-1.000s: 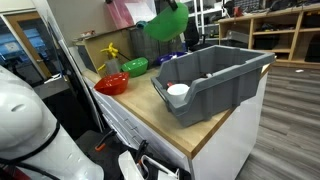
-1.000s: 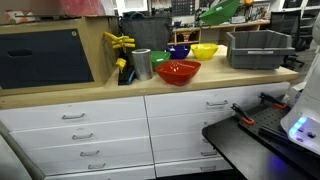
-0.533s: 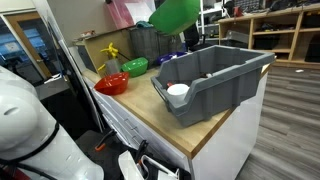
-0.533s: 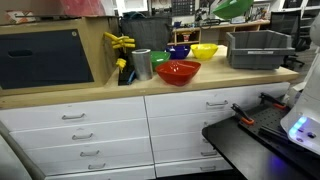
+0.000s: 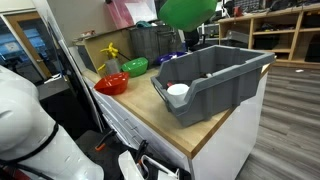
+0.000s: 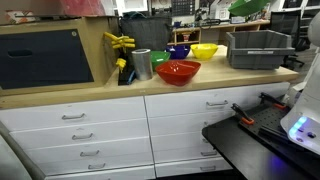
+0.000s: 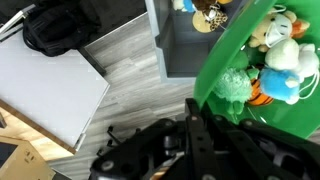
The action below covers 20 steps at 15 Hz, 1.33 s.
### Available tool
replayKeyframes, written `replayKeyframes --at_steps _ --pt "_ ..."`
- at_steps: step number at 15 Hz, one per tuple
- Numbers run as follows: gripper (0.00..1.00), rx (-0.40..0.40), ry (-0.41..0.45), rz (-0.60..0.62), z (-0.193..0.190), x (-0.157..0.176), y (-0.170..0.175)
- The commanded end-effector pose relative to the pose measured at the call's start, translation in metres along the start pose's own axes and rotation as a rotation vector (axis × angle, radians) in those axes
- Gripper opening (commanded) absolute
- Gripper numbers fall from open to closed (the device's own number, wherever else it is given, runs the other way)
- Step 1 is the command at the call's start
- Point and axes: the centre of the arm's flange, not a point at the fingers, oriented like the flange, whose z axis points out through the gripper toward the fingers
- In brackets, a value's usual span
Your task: Move the trailer to the right, then pour out the dolls from the right green bowl into the grey trailer
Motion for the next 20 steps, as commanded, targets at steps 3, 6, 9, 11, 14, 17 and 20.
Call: replayKeyframes --at_steps 3,6,9,11,14,17,20 --pt "0.01 -0.076 0.006 -0.059 -0.017 0.010 0.030" --pt "0.01 -0.111 0.006 -0.106 -0.023 0.014 0.039" --pt "0.01 -0.137 0.011 -0.151 -0.027 0.016 0.045" --pt "0.01 -0.167 0.033 -0.174 -0.023 0.018 0.052" --pt "0.01 -0.234 0.045 -0.191 -0.012 0.016 0.065" --pt "0.01 -0.296 0.049 -0.204 -0.003 0.015 0.078" --pt "0.01 -0.349 0.068 -0.233 -0.001 0.014 0.077"
